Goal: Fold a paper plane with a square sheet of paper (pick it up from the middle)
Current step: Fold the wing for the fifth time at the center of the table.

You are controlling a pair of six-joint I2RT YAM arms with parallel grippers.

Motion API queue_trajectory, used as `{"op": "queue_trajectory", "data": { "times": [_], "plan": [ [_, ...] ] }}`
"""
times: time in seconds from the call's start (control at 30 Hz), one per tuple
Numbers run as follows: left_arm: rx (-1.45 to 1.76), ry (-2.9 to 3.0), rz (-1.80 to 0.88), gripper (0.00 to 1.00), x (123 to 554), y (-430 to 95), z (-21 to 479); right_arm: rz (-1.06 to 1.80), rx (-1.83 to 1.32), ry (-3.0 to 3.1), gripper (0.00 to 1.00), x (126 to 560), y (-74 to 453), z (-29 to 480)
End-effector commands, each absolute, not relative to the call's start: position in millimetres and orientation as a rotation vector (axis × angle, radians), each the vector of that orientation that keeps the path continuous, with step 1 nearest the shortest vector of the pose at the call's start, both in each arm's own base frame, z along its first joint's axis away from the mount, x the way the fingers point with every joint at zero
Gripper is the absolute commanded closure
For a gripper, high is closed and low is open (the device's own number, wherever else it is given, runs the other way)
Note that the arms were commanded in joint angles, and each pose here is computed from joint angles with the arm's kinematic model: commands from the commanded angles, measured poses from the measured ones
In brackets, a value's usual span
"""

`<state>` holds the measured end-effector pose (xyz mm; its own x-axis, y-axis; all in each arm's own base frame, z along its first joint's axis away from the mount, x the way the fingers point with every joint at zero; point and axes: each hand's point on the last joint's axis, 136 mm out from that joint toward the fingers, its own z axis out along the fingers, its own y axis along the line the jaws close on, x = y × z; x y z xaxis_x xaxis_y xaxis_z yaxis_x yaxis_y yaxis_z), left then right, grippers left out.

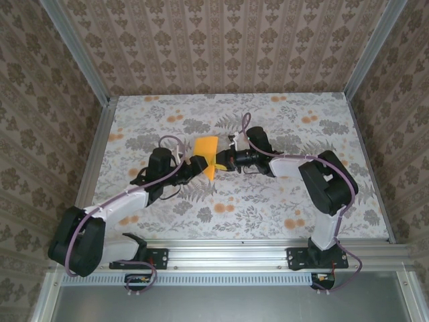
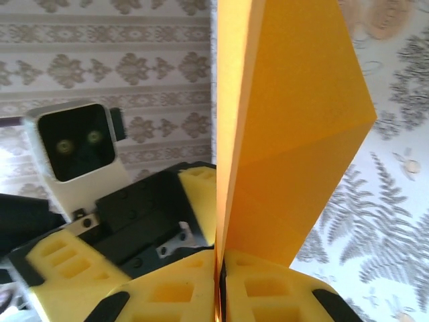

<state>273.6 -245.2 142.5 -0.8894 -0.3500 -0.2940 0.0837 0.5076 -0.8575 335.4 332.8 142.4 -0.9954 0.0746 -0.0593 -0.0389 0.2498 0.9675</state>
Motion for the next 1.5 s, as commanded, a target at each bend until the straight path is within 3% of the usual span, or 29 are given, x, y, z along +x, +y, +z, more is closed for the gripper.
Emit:
{"op": "queue_trajectory", "data": {
  "times": [0.0,0.33,0.53,0.83,1.0,1.2,1.47],
  "plan": [
    [-0.265,2.218,-1.431,0.27,279.6,-248.8,159.7,1.972,-0.011,2.301,0.89,332.3,332.9,180.4],
    [-0.389,2.105,-1.414,0.62,288.7,-236.5,164.2,1.978,0.001,2.309,0.89,328.9,331.3,180.7],
    [-0.387,2.091,-1.394,0.76,287.0,-232.3,163.8,1.97,0.024,2.335,0.88,328.5,330.2,169.5],
    [-0.381,2.085,-1.38,0.87,287.2,-231.0,160.3,1.957,0.052,2.357,0.88,329.3,327.3,158.1],
    [-0.367,2.09,-1.365,1.0,288.9,-231.7,160.2,1.948,0.065,2.371,0.84,329.3,325.5,153.5],
    [-0.35,2.164,-1.301,1.0,288.9,-233.9,138.6,1.765,0.176,2.472,0.58,330.3,297.2,124.9],
    [-0.243,2.32,-1.167,1.0,280.2,-248.5,89.9,1.232,0.128,2.701,0.54,323.8,254.8,92.2]
  ]
}}
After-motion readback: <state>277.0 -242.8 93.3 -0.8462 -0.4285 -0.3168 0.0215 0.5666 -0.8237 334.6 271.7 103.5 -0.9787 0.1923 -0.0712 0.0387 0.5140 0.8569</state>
